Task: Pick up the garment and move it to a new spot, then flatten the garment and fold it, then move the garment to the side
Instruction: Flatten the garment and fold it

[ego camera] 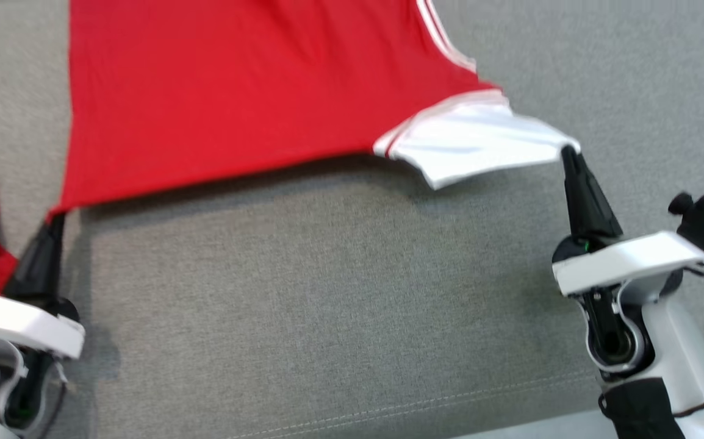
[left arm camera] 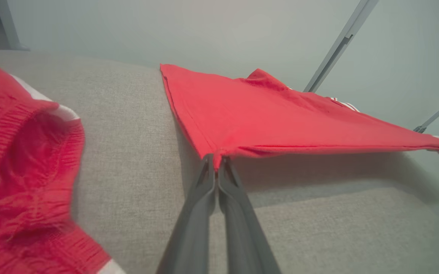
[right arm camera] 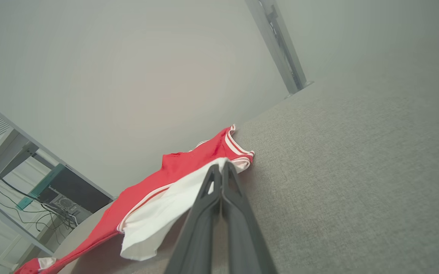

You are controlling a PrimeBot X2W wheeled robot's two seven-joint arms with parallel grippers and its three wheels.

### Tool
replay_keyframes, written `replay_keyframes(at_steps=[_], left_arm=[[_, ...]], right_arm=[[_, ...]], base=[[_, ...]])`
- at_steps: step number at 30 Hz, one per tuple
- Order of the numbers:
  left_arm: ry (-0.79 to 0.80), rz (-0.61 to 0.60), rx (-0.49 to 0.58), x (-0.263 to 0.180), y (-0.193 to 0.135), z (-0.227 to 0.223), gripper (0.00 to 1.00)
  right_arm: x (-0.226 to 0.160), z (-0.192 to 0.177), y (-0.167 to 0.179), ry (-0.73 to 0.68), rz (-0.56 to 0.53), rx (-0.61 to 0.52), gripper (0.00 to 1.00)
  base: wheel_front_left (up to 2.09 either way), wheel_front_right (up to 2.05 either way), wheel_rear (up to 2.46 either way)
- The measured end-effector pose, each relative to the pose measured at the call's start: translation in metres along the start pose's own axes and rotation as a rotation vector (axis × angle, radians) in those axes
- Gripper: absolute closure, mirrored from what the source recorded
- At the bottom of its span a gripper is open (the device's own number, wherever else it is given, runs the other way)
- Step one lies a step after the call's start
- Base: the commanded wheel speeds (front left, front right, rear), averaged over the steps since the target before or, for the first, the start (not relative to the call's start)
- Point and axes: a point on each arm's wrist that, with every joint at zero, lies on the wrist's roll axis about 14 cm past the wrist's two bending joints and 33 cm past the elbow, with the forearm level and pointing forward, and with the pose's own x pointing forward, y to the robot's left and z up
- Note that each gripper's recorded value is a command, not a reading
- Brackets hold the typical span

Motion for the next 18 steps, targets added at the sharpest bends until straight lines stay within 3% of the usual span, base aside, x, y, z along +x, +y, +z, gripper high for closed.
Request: replay_keyframes(at_steps=[7,18], left_arm=[[0.021,0.025,0.005,-0.050,-0.019,-0.013,1.00],[0.010,0.070,0.021,-0.090,-0.021,-0.017,1.00]], right_arm=[[-0.041,0.005,0.005,0.022,-0.016,0.030,1.00],[-0.086,0.002,0.006,0.059,-0.025,0.093,1.00]], base=[[0.00,0.00,0.00],[0.00,0.00,0.00]])
